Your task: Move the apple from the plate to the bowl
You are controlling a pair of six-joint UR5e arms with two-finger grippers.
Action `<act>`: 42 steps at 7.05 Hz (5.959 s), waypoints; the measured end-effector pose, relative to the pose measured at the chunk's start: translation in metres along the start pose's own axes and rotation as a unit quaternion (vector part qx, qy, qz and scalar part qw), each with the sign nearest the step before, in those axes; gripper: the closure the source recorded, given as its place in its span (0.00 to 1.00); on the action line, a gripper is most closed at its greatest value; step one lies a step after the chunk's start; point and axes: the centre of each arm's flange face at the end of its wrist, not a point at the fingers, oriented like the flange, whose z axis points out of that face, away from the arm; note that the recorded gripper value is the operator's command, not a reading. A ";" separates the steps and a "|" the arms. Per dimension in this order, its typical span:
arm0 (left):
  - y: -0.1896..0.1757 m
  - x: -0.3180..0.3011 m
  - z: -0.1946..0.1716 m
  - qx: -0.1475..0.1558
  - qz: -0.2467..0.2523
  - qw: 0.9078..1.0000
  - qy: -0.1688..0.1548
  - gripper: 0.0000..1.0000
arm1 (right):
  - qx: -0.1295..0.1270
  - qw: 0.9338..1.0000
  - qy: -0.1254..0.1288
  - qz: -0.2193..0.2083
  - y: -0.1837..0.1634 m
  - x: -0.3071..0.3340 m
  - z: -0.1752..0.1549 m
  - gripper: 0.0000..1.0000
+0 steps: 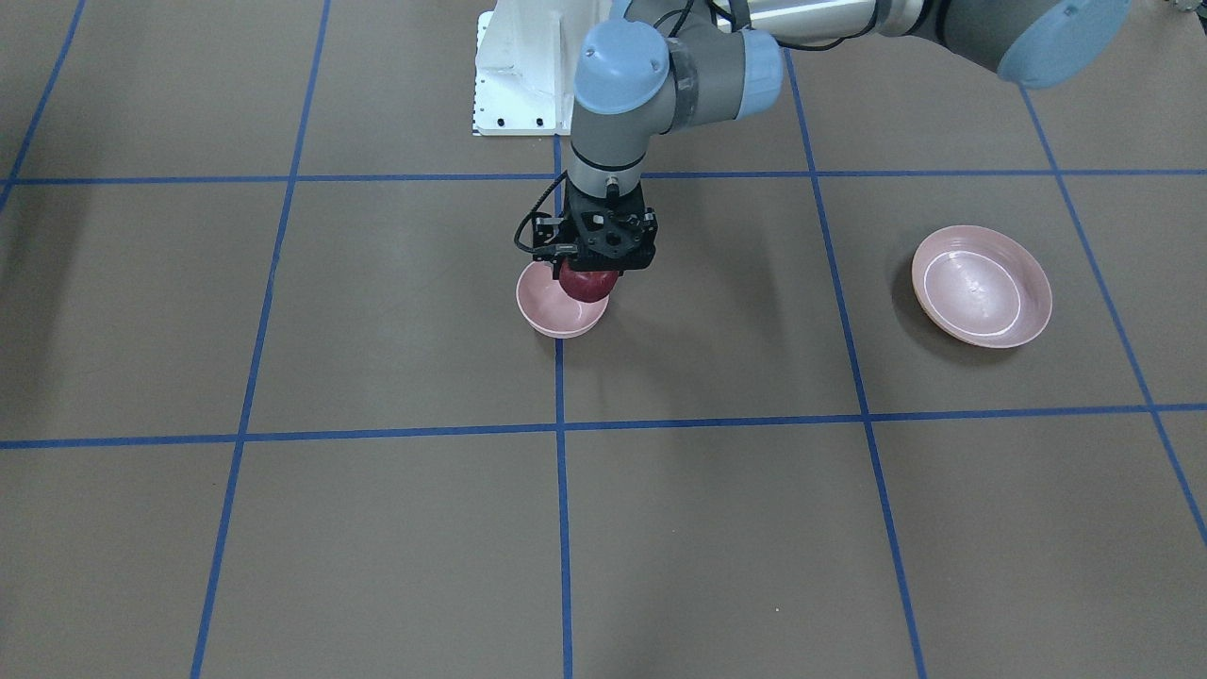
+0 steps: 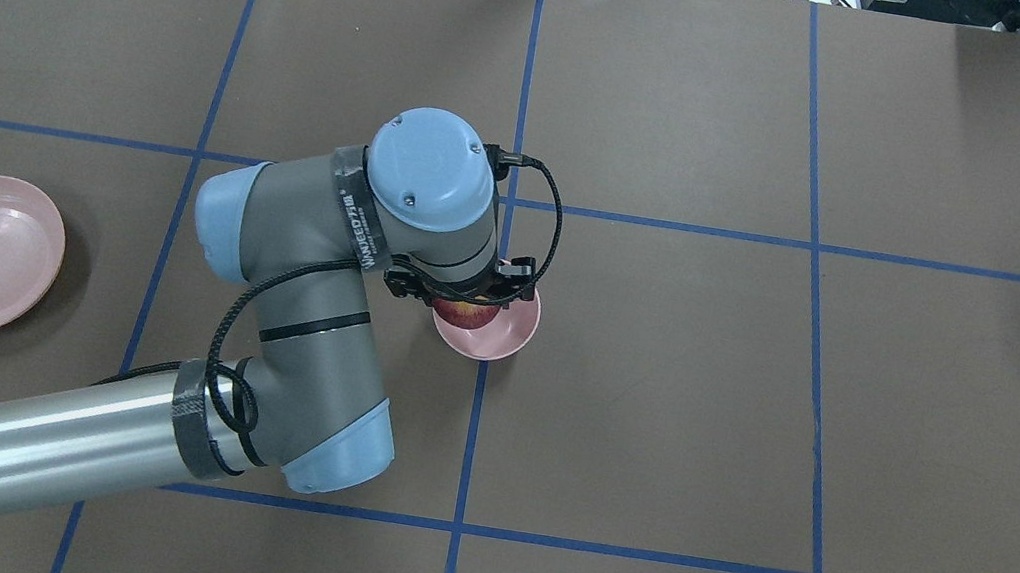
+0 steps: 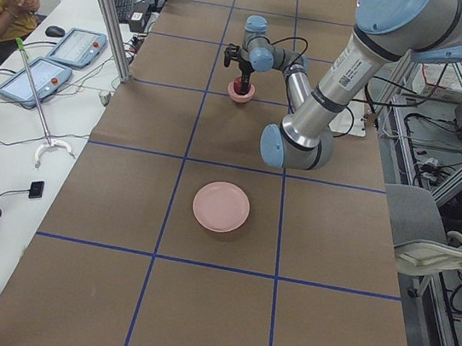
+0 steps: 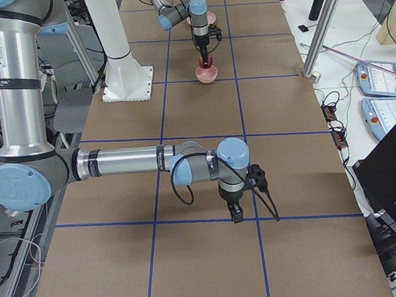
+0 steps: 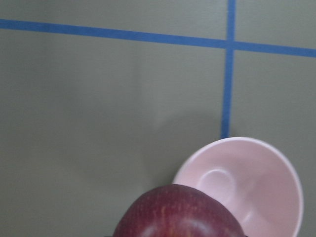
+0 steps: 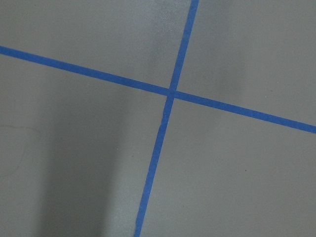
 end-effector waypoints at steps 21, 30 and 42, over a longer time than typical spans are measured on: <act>-0.110 -0.616 -0.166 -0.056 0.193 0.978 -0.062 0.02 | -0.012 0.998 0.000 0.055 0.017 0.019 0.010 0.00; -0.105 -0.813 -0.201 -0.036 0.126 0.990 -0.049 0.02 | -0.015 0.998 -0.002 0.058 0.019 0.021 0.014 0.00; -0.103 -0.811 -0.200 -0.020 0.128 0.991 -0.041 0.02 | -0.014 0.998 -0.002 0.057 0.018 0.021 0.013 0.00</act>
